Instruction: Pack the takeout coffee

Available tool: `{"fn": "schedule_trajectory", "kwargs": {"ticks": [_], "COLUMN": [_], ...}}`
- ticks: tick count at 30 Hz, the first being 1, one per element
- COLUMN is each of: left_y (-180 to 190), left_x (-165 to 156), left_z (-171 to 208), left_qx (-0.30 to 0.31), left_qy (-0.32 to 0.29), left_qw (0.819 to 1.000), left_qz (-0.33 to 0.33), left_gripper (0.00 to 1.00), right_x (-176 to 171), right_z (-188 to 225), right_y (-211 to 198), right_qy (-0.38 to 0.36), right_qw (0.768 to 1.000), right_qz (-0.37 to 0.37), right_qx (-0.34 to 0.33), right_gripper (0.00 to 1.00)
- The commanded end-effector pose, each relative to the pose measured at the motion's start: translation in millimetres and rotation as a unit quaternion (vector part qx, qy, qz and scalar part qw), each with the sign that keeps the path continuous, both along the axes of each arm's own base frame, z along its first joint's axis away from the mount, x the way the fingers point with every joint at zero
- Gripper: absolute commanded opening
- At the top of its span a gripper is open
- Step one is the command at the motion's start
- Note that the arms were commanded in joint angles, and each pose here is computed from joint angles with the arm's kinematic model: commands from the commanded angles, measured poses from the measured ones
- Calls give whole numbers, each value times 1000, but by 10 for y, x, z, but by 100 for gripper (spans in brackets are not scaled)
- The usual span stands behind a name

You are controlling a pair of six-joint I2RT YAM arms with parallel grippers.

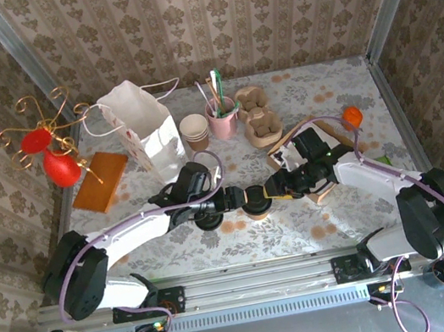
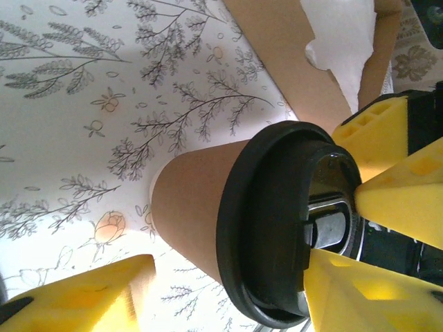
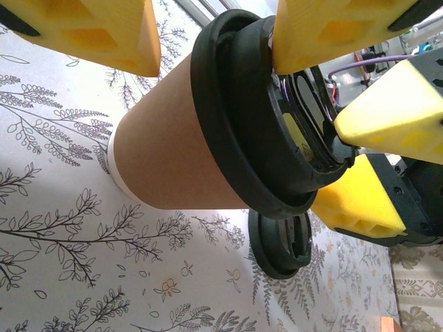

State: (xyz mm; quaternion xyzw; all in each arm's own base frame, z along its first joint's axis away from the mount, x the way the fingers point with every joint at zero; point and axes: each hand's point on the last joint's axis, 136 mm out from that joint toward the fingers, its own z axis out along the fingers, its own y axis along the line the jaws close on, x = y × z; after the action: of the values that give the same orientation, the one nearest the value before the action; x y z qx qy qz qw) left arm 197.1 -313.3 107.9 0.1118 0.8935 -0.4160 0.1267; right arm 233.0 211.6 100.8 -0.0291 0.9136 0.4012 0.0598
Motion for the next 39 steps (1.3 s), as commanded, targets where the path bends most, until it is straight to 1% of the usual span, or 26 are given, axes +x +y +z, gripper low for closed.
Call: {"fn": "schedule_trajectory", "kwargs": {"ticks": [1, 5, 9, 12, 14, 19, 22, 24, 26, 30, 33, 36, 39], "left_y": [30, 28, 47, 50, 34, -47, -21, 6, 49, 244, 492, 747, 915], "left_x": [-13, -38, -41, -51, -45, 4, 51, 72, 89, 79, 23, -68, -153], "left_z": [-158, -213, -244, -229, -149, 235, 339, 377, 434, 590, 617, 613, 593], "left_qx": [10, 13, 16, 13, 6, -16, -11, -11, -14, -16, 24, 60, 60], "left_qy": [15, 19, 20, 21, 17, -4, -8, -8, -15, -36, -51, -65, -65], "left_qw": [1000, 1000, 1000, 1000, 1000, 1000, 1000, 1000, 1000, 999, 997, 994, 993], "left_qz": [6, 4, 7, 7, 6, -6, -9, -8, -2, 22, 43, 61, 74], "left_gripper": [56, 53, 52, 52, 54, 71, 80, 84, 88, 93, 94, 97, 100], "right_x": [-43, -59, -73, -74, -50, 63, 80, 84, 58, -41, -96, -110, -106], "right_z": [-139, -217, -268, -227, -102, 366, 512, 568, 605, 610, 592, 503, 435], "right_y": [-18, -66, -119, -104, -75, -49, -106, -148, -165, -155, -63, 78, 179], "right_qy": [4, 10, 11, 14, 4, -51, -56, -56, -62, -77, -83, -77, -75], "right_qw": [1000, 1000, 999, 999, 999, 998, 997, 996, 994, 979, 963, 951, 938], "right_qz": [7, 3, 1, 2, 3, -2, -9, -13, -8, 35, 77, 110, 133], "right_qx": [-13, -30, -48, -44, -35, -26, -46, -66, -94, -188, -244, -280, -311], "right_gripper": [45, 42, 40, 40, 41, 53, 64, 70, 76, 88, 100, 100, 100]}}
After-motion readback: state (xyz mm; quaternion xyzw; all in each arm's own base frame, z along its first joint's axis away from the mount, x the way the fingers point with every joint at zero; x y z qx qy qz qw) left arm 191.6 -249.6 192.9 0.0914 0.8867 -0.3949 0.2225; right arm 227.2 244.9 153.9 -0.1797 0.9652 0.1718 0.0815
